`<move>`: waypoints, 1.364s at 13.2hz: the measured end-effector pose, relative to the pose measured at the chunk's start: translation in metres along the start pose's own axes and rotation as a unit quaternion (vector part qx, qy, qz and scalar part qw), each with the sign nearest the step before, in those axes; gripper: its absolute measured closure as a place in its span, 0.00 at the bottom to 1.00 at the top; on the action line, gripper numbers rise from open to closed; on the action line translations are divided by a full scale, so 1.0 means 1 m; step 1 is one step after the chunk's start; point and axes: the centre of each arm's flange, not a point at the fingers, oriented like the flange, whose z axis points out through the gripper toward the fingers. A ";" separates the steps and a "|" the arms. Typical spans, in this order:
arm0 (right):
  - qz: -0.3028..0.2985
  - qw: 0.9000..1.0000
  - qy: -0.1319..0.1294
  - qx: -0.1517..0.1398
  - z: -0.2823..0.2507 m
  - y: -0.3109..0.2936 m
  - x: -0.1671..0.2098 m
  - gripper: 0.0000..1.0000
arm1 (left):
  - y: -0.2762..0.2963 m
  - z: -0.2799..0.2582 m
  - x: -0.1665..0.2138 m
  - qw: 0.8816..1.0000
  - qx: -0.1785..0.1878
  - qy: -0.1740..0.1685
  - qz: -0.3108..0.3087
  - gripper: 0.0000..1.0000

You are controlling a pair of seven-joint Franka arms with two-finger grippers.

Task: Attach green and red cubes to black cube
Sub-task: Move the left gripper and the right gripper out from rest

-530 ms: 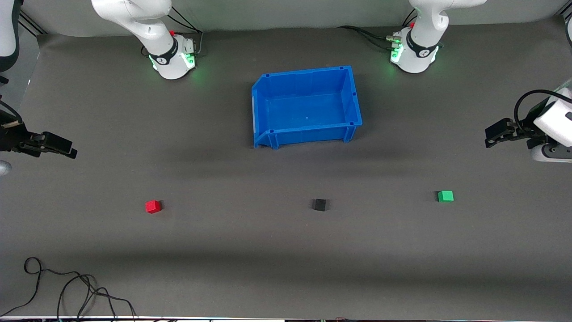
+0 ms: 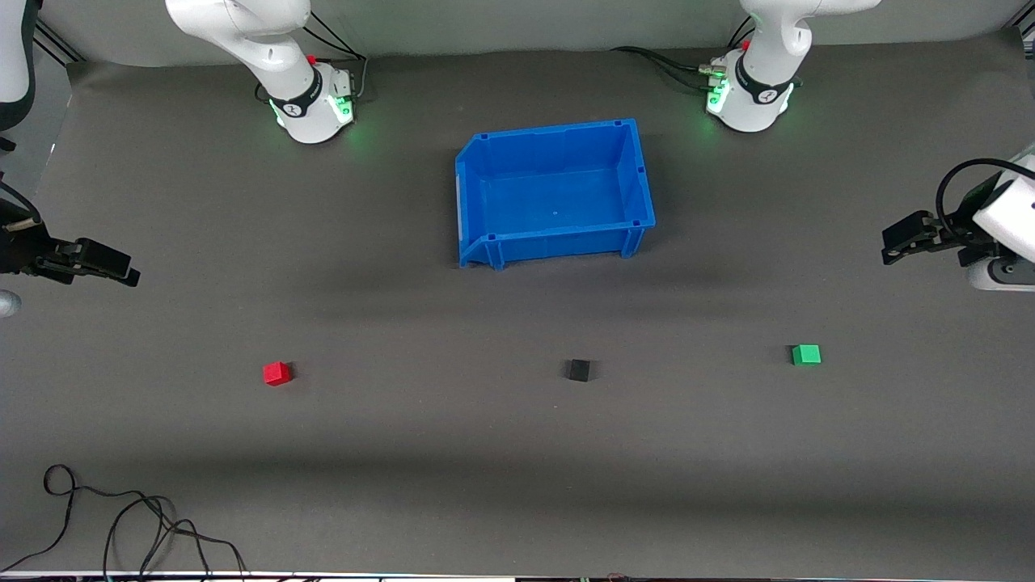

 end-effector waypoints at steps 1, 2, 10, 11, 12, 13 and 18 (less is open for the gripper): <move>0.000 1.000 0.000 0.000 0.000 0.000 0.000 0.00 | -0.003 0.001 -0.002 1.000 0.000 -0.008 -0.027 0.00; 0.000 1.000 0.000 0.000 0.000 0.000 0.000 0.00 | -0.007 0.001 -0.003 0.998 0.001 -0.014 -0.067 0.00; 0.000 1.000 0.000 0.000 0.000 0.000 0.000 0.00 | -0.013 0.005 -0.003 0.874 -0.050 -0.051 -0.480 0.00; 0.000 1.000 0.000 0.000 0.000 0.000 0.000 0.00 | -0.013 0.006 -0.002 0.852 -0.056 -0.059 -0.517 0.00; 0.000 1.000 0.000 0.000 0.000 0.000 0.000 0.00 | -0.016 0.008 -0.001 0.834 -0.064 -0.067 -0.544 0.00; 0.000 1.000 0.000 0.000 0.000 0.000 0.000 0.00 | -0.021 0.010 0.000 0.820 -0.077 -0.078 -0.562 0.00; 0.001 1.000 -0.004 0.013 0.014 -0.003 0.003 0.00 | -0.070 0.037 0.000 0.768 -0.118 -0.127 -0.617 0.00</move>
